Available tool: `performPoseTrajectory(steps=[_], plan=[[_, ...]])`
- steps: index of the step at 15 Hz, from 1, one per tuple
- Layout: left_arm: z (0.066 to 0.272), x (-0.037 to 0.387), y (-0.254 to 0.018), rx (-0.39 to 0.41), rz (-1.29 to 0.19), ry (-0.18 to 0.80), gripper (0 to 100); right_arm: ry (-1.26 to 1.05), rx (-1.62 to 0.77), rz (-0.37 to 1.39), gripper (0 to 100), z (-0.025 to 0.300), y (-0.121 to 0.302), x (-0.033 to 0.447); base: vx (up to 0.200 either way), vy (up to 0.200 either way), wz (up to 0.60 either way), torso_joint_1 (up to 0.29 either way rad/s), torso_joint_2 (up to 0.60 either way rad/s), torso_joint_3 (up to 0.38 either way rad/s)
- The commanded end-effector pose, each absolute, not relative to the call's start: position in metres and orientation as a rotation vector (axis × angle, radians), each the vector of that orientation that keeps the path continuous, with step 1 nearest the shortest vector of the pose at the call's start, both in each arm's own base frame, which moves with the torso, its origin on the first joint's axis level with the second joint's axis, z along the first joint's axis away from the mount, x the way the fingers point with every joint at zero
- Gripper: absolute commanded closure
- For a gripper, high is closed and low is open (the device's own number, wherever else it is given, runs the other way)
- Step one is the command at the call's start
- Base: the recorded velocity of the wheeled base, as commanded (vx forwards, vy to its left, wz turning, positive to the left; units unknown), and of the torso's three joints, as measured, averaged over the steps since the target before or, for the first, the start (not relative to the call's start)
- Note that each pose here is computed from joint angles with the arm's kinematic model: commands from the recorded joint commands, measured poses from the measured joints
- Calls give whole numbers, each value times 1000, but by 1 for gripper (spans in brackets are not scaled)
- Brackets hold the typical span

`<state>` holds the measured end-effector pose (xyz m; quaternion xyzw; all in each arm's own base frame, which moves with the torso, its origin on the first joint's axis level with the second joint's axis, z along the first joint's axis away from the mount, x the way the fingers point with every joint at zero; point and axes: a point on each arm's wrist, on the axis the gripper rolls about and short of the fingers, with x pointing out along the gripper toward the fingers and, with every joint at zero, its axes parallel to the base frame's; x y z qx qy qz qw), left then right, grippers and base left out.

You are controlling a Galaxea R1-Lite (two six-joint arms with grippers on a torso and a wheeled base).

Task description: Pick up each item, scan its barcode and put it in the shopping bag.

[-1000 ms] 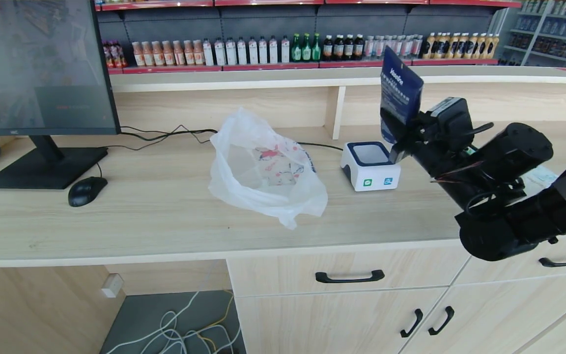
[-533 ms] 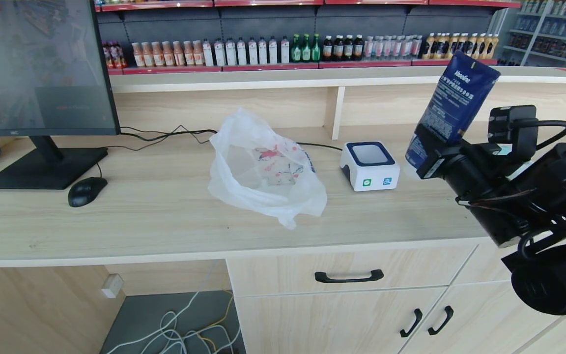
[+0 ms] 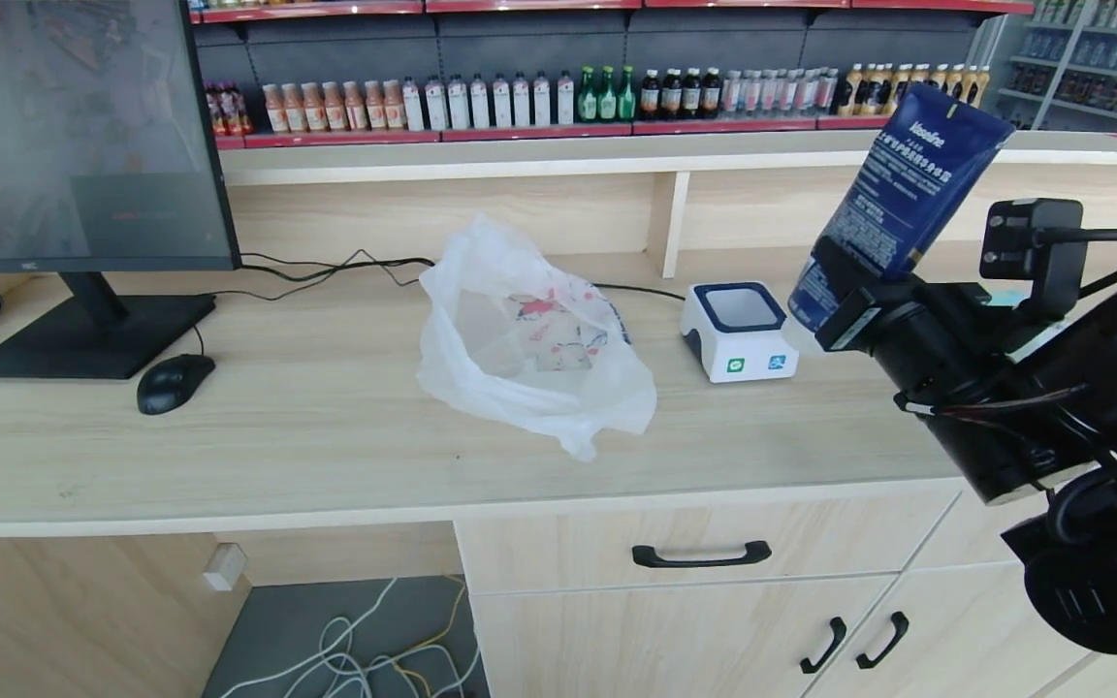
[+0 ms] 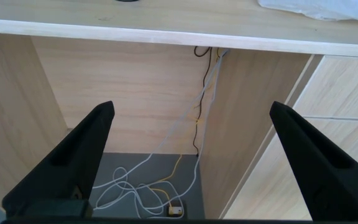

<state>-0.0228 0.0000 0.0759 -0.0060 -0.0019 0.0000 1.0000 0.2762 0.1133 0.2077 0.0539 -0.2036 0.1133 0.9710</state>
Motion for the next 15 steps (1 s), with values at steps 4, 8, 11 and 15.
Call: performPoseTrajectory(steps=[4,8,11,15], plan=[[76,-23,0,-12,0,-5,0,-419,113,238,100,209,115,275,0,200,0,6,2,2],[76,-23,0,-11,-2,-5,0,-418,119,241,100,209,116,275,0,50,0,1,2,-1],[76,-23,0,-11,-2,-5,0,-425,122,245,100,211,117,274,0,0,400,0,3,2],[76,-23,0,-11,-2,-6,0,-437,126,246,100,215,116,272,0,0,600,10,4,1]])
